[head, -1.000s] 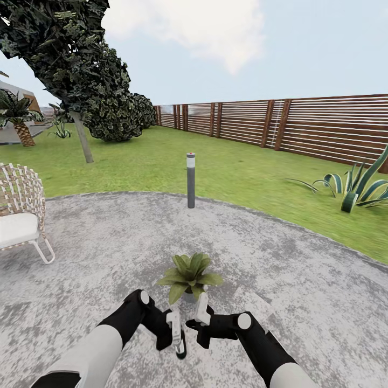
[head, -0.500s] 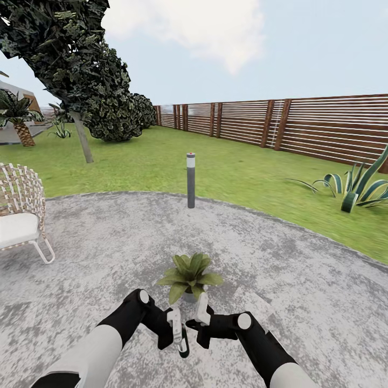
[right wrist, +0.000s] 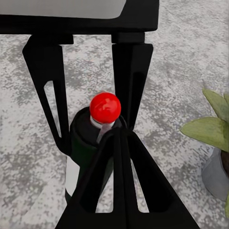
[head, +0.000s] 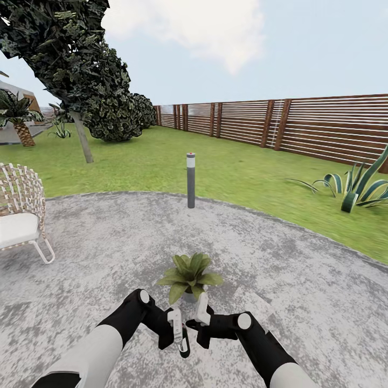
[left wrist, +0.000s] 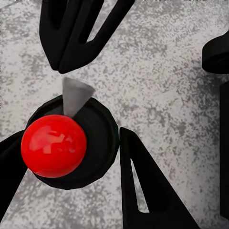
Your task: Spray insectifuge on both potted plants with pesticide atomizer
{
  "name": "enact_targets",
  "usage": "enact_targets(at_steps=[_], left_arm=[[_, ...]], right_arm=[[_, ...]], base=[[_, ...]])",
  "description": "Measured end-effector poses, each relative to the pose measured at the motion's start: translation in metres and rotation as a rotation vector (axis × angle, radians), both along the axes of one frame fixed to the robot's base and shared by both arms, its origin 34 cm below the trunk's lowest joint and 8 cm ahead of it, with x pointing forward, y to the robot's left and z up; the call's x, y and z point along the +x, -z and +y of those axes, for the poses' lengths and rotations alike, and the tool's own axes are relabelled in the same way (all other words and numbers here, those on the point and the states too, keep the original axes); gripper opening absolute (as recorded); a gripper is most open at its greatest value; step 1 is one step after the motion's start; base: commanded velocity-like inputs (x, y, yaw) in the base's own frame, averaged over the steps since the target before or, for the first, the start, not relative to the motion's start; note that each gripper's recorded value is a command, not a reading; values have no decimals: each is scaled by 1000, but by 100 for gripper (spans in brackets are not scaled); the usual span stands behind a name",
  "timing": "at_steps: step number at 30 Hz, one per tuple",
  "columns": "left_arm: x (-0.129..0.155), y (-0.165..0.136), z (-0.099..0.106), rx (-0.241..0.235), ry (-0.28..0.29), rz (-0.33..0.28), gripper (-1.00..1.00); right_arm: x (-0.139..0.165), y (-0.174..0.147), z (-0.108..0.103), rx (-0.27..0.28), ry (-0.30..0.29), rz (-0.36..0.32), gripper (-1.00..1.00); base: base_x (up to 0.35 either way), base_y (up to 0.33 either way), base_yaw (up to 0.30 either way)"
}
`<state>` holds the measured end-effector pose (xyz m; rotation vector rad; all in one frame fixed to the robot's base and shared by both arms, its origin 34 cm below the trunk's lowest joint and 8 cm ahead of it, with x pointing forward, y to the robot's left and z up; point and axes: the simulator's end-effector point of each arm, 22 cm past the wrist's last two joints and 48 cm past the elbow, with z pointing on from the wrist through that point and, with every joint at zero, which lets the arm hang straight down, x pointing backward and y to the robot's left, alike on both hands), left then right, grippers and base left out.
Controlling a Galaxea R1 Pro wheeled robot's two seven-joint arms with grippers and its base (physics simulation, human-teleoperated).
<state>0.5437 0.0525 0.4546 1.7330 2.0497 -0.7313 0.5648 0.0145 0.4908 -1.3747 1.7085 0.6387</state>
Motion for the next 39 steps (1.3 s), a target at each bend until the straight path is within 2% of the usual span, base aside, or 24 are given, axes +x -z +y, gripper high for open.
enact_targets(at_steps=[39], left_arm=[[0,-5,-11,-34,-8,3,-100]], right_arm=[[0,0,0,0,0,0,-100]], base=[[0,0,0]])
